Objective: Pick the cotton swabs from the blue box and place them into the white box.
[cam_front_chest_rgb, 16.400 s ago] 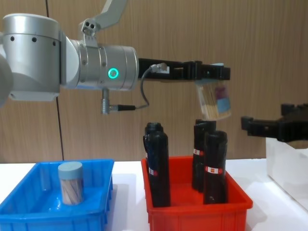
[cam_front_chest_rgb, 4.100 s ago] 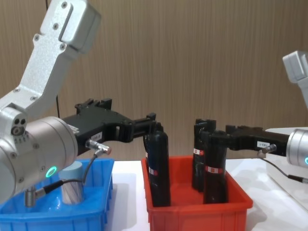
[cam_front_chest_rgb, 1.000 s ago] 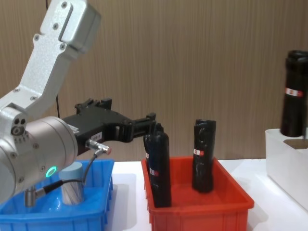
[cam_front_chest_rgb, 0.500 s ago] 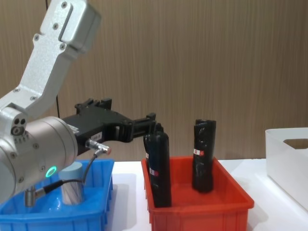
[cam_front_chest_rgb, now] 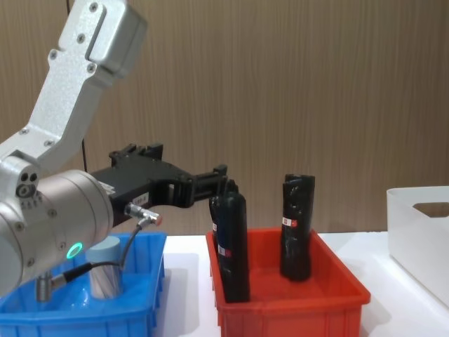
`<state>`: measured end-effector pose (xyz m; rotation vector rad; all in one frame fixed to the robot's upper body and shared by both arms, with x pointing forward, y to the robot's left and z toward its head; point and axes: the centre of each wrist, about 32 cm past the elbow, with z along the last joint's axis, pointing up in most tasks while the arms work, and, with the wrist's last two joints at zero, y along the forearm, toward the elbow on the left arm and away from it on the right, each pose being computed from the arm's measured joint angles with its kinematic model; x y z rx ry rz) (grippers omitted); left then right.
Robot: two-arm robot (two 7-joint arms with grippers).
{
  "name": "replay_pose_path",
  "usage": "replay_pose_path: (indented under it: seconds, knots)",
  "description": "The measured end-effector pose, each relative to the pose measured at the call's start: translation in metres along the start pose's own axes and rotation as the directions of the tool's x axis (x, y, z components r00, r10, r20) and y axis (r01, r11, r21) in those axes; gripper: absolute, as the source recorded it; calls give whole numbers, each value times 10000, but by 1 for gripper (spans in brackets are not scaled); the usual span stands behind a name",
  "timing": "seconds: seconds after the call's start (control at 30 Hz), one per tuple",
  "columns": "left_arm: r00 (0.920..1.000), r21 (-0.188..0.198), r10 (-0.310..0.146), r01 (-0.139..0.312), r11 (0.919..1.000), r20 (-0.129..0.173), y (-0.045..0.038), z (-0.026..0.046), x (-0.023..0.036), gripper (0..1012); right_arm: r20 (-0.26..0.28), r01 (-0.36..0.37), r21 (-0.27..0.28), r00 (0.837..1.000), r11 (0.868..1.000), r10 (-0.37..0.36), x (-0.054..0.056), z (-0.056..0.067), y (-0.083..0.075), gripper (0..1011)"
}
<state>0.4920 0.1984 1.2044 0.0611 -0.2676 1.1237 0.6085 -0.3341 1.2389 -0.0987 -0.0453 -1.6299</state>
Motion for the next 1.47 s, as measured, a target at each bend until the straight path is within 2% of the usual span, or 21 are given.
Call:
replay_pose_path:
  seconds: [0.07,0.17,0.2,0.47,0.57,1.47]
  knots:
    - [10000,1,0,0,10000,1,0,0,0,1003,-15,-33,-17,10000,10000,33,18,-16,8,606]
    - [10000,0,0,0,10000,0,0,0,0,1003,-26,-82,-15,10000,10000,82,31,-29,13,665]
    - [10000,0,-1,1,10000,0,0,0,0,1003,-36,-97,-17,9999,10000,97,42,-37,16,723]
    - [10000,0,0,0,10000,0,0,0,0,1003,-109,-209,-1,9997,9998,209,66,-61,19,940]
    - [10000,0,0,0,10000,0,0,0,0,1003,-117,-251,19,9996,9997,251,71,-65,19,992]
    - [10000,0,0,0,10000,0,0,0,0,1003,-130,-353,57,9993,9994,353,90,-86,11,1002]
